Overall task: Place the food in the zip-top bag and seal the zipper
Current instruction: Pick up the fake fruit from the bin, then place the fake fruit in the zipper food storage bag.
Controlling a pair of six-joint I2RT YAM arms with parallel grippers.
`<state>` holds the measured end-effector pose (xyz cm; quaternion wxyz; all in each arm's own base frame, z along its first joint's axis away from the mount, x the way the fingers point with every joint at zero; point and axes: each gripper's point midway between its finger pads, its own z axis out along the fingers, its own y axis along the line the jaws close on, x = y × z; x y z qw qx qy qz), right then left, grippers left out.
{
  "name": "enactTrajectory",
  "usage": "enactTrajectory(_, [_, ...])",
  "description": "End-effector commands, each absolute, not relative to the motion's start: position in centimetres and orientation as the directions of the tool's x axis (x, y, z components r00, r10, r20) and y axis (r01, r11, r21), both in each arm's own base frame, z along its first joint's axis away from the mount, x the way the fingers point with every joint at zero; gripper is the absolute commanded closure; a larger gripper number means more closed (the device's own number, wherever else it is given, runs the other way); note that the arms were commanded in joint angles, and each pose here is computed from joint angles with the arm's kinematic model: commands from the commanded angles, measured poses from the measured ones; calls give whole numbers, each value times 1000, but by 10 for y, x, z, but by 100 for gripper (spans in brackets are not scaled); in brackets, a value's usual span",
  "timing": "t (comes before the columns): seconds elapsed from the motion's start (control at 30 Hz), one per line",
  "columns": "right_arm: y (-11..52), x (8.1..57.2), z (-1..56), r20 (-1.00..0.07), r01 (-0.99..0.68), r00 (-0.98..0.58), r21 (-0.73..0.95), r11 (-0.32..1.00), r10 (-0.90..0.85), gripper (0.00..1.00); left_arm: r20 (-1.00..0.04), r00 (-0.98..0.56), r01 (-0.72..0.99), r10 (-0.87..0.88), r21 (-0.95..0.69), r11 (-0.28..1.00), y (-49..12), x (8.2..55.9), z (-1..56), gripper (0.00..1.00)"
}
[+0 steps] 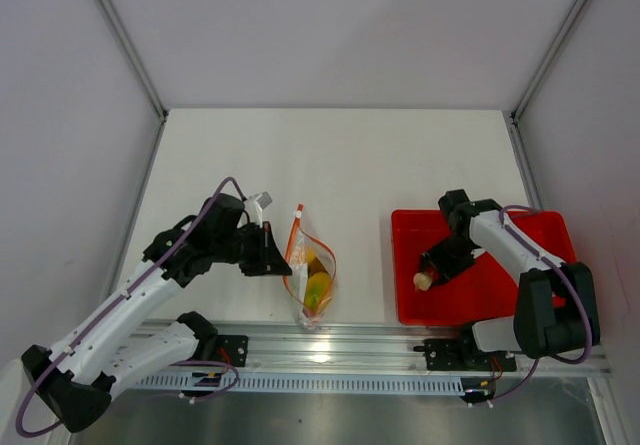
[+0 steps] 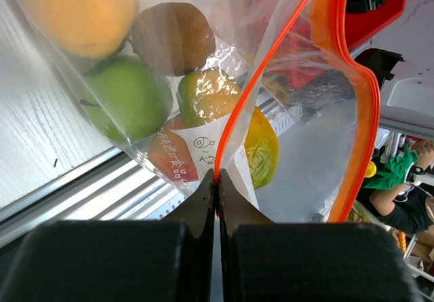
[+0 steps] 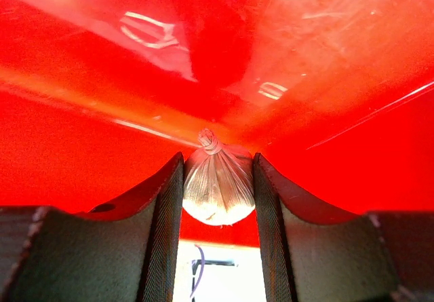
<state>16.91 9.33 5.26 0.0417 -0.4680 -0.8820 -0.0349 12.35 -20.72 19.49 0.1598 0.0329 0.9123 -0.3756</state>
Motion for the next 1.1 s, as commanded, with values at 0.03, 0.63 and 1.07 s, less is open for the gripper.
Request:
enactTrajectory(0.03, [89, 189, 72, 47, 810, -586, 60, 583, 809, 71, -351, -936, 227, -40, -686, 691, -210, 124, 210, 100])
enactTrajectory(0.63, [173, 282, 234, -287, 286, -847, 462, 839, 447, 77, -334, -942, 226, -35, -706, 671, -220, 130, 219, 99])
enactTrajectory(1.07, [280, 267, 311, -506, -184, -849, 556, 811, 154, 84, -338, -940, 224, -42, -706, 672, -219, 130, 229, 100])
